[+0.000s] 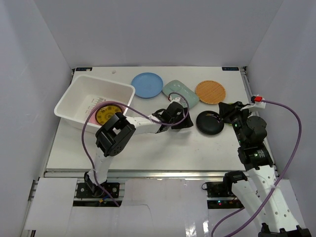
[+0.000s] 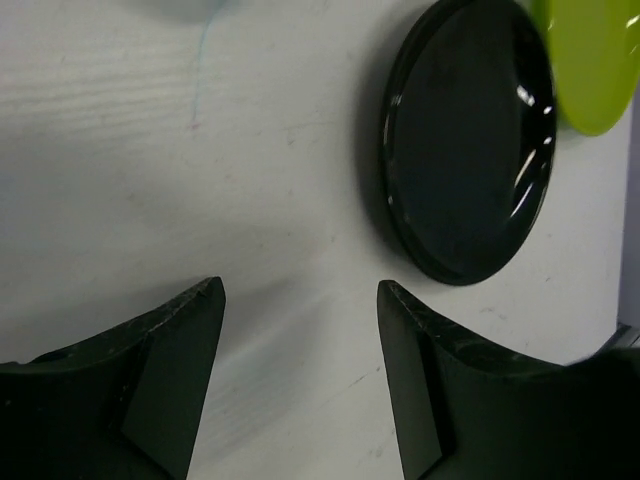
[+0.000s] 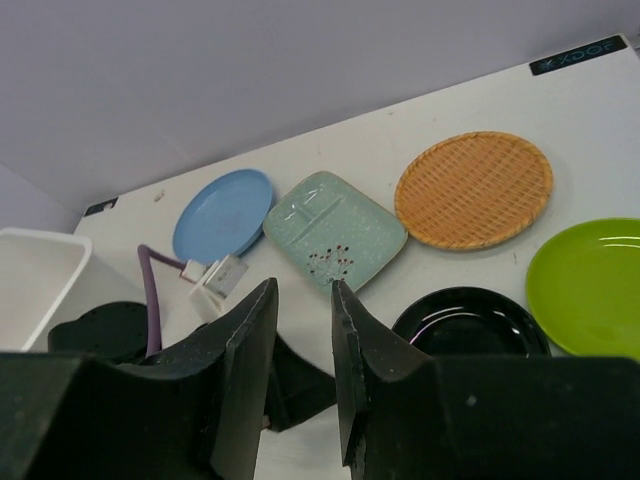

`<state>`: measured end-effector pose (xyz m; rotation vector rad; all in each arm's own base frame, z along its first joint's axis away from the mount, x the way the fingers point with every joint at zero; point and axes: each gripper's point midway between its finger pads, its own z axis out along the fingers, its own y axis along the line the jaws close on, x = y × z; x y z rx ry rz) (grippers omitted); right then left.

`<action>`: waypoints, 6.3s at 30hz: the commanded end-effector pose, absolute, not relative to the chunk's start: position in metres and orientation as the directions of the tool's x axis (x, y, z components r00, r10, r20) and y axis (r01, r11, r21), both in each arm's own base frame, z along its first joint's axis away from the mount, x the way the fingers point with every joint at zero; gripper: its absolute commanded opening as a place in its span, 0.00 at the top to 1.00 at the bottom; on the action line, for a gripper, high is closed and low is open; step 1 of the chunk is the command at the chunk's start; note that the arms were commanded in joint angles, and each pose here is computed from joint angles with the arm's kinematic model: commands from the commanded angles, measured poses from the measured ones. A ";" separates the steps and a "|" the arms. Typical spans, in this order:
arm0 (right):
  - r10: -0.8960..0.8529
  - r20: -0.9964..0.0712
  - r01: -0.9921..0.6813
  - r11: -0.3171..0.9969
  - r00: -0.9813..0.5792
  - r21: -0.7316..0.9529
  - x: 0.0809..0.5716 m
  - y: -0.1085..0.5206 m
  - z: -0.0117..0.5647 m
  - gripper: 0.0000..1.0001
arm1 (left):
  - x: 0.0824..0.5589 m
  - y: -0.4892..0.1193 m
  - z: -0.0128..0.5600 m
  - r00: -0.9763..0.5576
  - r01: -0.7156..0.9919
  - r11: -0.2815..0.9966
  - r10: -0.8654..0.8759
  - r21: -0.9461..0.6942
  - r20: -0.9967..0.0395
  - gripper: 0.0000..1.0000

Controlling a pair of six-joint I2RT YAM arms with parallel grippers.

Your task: Place the plates into the plastic bin on the countertop

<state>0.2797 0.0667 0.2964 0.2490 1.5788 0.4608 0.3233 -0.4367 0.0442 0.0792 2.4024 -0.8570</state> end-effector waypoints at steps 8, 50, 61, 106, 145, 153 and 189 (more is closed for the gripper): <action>0.422 -0.897 -0.221 0.869 -0.134 0.442 0.276 0.087 0.285 0.66 | 0.343 -0.494 0.041 -0.859 0.188 0.691 -0.229 -0.698 -0.458 0.41; 0.488 -0.836 -0.341 0.764 -0.251 0.548 0.275 0.124 0.258 0.65 | 0.372 -0.074 0.308 -0.291 -0.008 0.755 -0.630 -0.656 -0.721 1.00; 0.452 -0.826 -0.340 0.760 -0.338 0.554 0.284 0.142 0.231 0.64 | 0.380 0.045 0.212 -0.237 -0.414 0.692 -0.709 -0.591 -0.664 1.00; 0.628 -0.637 0.164 0.758 -0.448 0.631 0.520 0.365 0.077 0.39 | 0.199 -0.178 0.360 -0.112 0.786 0.578 -0.215 -0.219 -0.970 0.02; 0.584 -0.810 -0.343 0.770 0.043 0.537 0.504 0.354 0.367 0.92 | 0.223 -0.133 0.365 0.028 0.561 0.790 -0.318 -0.248 -0.948 0.02; 0.401 -0.903 -0.456 0.782 -0.154 0.424 0.438 0.467 0.337 0.92 | 0.236 -0.032 0.366 0.177 0.059 0.906 -0.424 -0.420 -0.888 0.02; 0.247 -0.934 -0.568 0.742 -0.260 0.355 0.357 0.543 0.298 0.51 | 0.246 -0.049 0.358 0.108 0.120 0.898 -0.436 -0.424 -0.893 0.02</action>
